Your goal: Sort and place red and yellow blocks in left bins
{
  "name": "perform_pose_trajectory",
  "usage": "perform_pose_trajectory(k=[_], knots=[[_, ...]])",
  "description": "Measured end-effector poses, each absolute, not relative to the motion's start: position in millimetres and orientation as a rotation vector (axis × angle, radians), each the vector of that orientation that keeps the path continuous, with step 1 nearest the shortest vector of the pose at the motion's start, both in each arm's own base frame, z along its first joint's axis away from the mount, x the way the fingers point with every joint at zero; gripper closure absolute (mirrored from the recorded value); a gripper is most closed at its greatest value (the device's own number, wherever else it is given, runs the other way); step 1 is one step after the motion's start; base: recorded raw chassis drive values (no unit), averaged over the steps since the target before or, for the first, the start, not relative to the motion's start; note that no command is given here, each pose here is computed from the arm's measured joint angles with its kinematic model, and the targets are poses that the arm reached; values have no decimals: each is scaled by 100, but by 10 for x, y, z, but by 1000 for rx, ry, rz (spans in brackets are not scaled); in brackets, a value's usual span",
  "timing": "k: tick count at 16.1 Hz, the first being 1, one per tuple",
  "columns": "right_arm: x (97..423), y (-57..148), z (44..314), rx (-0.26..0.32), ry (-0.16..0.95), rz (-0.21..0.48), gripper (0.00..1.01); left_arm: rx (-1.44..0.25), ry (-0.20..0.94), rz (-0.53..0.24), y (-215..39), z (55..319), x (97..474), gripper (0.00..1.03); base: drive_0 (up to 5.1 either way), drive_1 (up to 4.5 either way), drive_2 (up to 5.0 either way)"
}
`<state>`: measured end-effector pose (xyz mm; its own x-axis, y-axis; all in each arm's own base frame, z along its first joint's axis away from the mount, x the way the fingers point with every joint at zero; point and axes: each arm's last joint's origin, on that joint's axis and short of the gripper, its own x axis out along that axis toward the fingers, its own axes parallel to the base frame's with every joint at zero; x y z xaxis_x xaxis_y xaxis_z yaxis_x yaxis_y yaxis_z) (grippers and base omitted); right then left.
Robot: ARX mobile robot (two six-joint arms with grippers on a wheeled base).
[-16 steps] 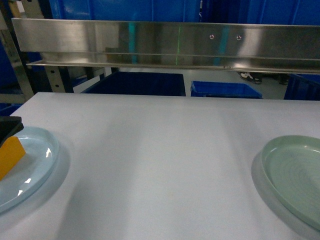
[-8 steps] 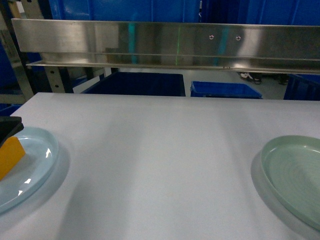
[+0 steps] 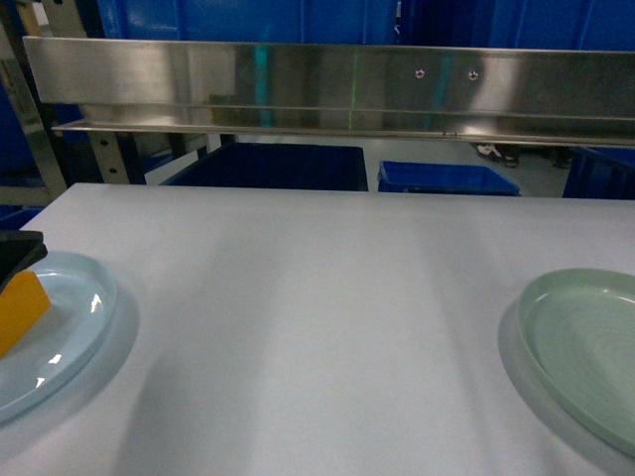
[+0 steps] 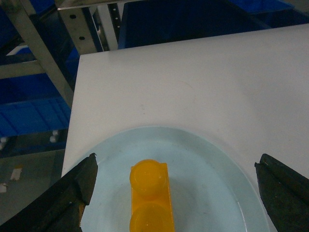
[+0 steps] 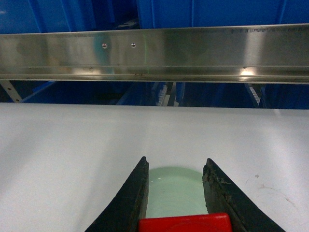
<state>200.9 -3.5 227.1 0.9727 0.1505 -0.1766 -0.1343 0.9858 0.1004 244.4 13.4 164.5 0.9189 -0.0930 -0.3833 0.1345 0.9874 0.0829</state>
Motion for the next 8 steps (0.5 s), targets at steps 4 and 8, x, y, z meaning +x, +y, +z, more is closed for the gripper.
perform_pose_trajectory(k=[4, 8], knots=[[2018, -38, 2261, 76, 184, 142, 73, 108, 388, -117, 134, 1645, 2444, 5, 0, 0, 0], [2035, -33, 2255, 72, 178, 159, 73, 108, 389, -118, 134, 1645, 2444, 5, 0, 0, 0]])
